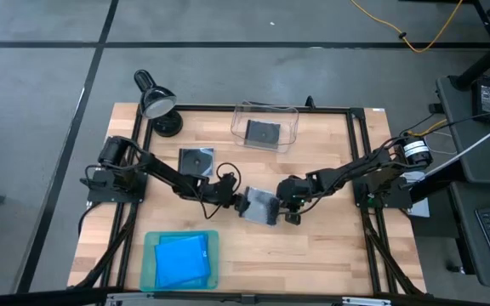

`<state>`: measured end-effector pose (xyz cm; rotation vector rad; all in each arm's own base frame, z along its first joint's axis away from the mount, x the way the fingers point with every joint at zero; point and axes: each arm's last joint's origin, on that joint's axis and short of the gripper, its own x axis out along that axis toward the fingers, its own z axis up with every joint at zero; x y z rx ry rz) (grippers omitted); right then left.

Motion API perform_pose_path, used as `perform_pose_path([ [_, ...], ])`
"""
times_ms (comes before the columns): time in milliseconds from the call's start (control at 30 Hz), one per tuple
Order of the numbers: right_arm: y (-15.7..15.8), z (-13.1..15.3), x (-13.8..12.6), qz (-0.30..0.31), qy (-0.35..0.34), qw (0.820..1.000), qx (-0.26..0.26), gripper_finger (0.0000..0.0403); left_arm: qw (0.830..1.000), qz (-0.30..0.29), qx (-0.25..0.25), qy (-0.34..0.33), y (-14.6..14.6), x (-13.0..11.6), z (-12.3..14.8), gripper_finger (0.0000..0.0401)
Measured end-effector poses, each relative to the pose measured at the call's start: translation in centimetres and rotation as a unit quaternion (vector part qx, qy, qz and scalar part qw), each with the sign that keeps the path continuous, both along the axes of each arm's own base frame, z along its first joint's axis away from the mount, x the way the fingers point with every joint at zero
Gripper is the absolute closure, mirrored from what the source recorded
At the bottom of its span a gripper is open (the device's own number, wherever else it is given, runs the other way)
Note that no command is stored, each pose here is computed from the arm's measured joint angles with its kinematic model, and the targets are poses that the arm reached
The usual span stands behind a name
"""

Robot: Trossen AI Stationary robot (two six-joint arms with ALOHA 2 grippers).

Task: Pick & place jewel cases by type
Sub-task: Put the right black CD case into the transparent bin

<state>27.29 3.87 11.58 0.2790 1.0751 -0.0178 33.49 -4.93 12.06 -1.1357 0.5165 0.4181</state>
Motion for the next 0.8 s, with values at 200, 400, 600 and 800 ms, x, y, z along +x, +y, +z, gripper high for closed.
perform_pose_path([
  [200, 0.0, 0.0, 0.0, 0.005, 0.001, 1.000, -0.002, 0.0396, 0.999, 0.020, 0.030, -0.033, 0.3, -0.2, 2.0, 0.0207],
  [400, 0.0, 0.0, 0.0, 0.009, -0.001, 1.000, -0.004, 0.0396, 0.993, 0.011, 0.034, -0.111, 0.2, 0.1, 5.3, 0.0207],
  [600, 0.0, 0.1, 0.2, 0.008, -0.006, 1.000, -0.004, 0.0396, 0.993, -0.020, 0.047, -0.104, 0.0, 0.3, 6.1, 0.0207],
  [800, 0.0, 0.1, 0.2, 0.008, -0.009, 1.000, -0.005, 0.0396, 0.995, -0.050, 0.041, -0.081, -0.3, 1.2, 5.5, 0.0207],
])
